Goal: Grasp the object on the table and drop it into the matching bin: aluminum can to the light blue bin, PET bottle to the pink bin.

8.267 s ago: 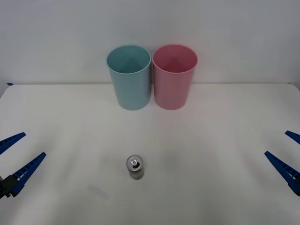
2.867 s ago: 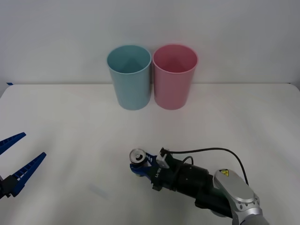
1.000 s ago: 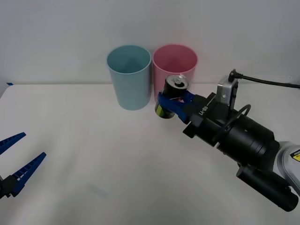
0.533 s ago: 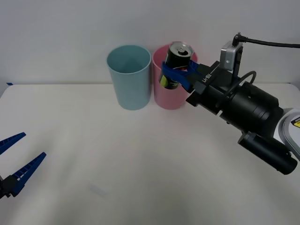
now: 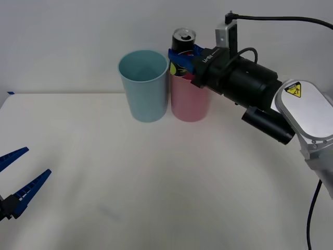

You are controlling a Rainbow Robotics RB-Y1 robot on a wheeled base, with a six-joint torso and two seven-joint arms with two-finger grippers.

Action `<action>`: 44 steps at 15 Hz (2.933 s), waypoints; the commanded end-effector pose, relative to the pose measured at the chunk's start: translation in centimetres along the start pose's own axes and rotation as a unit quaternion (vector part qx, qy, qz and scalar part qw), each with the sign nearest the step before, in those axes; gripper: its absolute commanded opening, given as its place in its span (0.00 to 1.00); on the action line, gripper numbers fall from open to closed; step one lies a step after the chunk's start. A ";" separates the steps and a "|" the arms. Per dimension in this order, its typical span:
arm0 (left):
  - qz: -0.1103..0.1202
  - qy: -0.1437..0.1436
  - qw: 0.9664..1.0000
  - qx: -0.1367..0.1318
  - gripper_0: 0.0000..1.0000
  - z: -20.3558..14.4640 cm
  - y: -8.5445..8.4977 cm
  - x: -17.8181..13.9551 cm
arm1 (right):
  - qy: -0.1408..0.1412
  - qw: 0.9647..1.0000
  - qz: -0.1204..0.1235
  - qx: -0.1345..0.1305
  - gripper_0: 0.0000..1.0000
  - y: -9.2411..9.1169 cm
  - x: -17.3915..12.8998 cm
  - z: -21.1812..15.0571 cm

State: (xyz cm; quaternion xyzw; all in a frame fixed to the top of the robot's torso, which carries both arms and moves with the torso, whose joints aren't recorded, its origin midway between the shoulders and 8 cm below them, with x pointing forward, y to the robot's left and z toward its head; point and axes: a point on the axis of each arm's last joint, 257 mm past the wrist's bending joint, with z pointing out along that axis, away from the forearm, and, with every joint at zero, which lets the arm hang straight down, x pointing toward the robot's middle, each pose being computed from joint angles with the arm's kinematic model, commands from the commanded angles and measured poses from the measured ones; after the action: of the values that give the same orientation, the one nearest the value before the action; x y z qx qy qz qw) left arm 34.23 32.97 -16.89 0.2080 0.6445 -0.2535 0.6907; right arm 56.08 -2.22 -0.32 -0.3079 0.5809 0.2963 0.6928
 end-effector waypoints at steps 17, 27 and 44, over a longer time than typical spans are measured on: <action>0.000 0.000 1.000 0.000 1.00 0.0 0.0 0.0 | 0.043 0.996 0.039 0.071 0.00 -1.5 2.9 15.0; 0.000 0.000 1.000 0.000 1.00 0.0 0.0 0.0 | 0.034 0.995 0.051 0.082 1.00 -1.7 2.7 15.2; 0.000 0.000 1.000 0.000 1.00 0.0 0.0 0.0 | -0.022 0.999 -0.010 0.036 1.00 2.3 2.2 2.6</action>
State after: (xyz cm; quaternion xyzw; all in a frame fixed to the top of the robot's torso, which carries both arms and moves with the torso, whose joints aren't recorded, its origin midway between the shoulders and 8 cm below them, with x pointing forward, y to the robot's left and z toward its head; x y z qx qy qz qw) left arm 34.23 32.97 -16.89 0.2079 0.6446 -0.2534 0.6907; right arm 57.00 1.88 -2.18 -0.2791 0.5749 0.2744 0.7186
